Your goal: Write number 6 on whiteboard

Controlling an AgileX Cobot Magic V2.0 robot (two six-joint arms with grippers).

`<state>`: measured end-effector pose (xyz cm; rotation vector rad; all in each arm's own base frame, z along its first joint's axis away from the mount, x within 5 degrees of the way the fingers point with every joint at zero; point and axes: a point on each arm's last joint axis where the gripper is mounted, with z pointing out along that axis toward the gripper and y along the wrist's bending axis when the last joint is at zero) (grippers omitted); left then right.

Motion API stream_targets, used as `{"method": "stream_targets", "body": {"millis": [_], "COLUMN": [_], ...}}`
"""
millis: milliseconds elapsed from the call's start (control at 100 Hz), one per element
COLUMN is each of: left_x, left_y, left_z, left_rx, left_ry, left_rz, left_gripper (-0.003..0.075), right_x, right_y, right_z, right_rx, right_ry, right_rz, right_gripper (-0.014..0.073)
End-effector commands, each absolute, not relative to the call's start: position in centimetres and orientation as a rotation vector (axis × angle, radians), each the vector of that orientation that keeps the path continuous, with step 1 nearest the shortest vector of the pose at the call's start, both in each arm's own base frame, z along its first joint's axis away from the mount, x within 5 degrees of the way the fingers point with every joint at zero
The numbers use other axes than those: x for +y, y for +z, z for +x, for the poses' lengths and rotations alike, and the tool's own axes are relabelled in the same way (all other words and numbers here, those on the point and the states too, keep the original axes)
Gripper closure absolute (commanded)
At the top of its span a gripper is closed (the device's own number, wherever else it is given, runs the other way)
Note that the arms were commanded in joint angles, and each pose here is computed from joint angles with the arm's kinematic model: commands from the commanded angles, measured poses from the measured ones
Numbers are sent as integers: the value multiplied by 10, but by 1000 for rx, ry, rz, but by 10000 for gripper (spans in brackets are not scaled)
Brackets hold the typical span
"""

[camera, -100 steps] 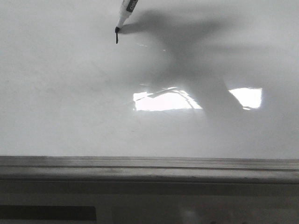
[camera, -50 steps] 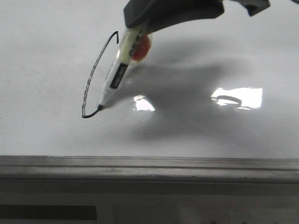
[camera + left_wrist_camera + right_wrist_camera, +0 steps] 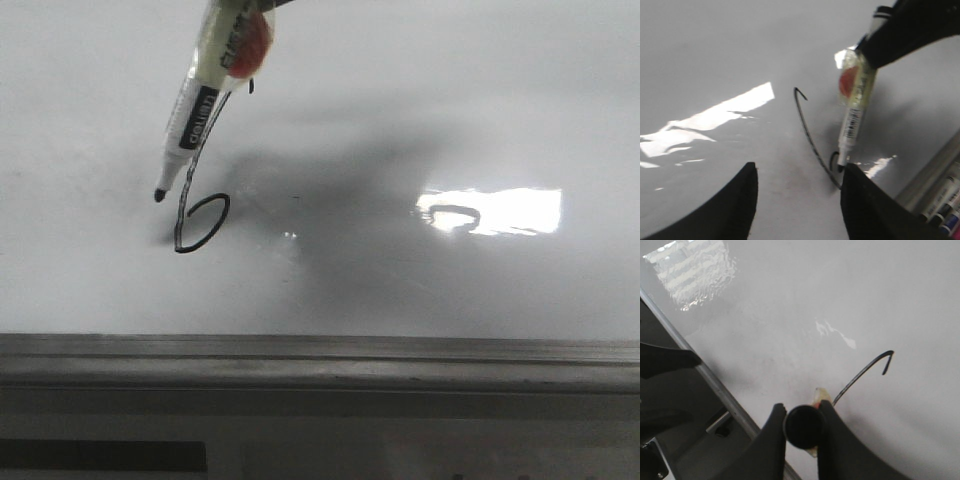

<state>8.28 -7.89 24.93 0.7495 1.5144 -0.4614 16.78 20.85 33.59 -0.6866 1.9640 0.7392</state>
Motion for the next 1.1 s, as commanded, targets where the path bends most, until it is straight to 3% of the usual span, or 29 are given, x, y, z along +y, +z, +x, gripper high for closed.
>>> {"method": "stream_targets", "body": {"millis": [0, 190, 530, 620, 770, 970, 1020, 1090], "left_x": [-94, -121, -141, -141, -141, -141, -141, -141], "left_y": [261, 254, 249, 249, 249, 249, 249, 249], "left_z": [83, 91, 109, 110, 110, 110, 110, 110], "left_rx": [1413, 1443, 1509, 1511, 1515, 1517, 1517, 1518], "left_ry": [-547, -607, -641, -649, -650, -650, -650, -651], "left_rz": [784, 876, 812, 794, 788, 789, 789, 788], "left_gripper": [375, 375, 379, 455, 737, 741, 741, 741], "right_x": [211, 218, 218, 218, 218, 218, 218, 218], "right_y": [358, 359, 356, 355, 354, 354, 354, 355], "right_z": [162, 153, 151, 150, 150, 150, 150, 150], "right_rx": [1839, 1824, 1864, 1875, 1878, 1878, 1878, 1874], "right_ry": [780, 806, 816, 813, 814, 814, 814, 815], "right_rz": [-688, -727, -735, -741, -741, -740, -740, -739], "right_gripper": [665, 665, 665, 665, 665, 652, 608, 465]}}
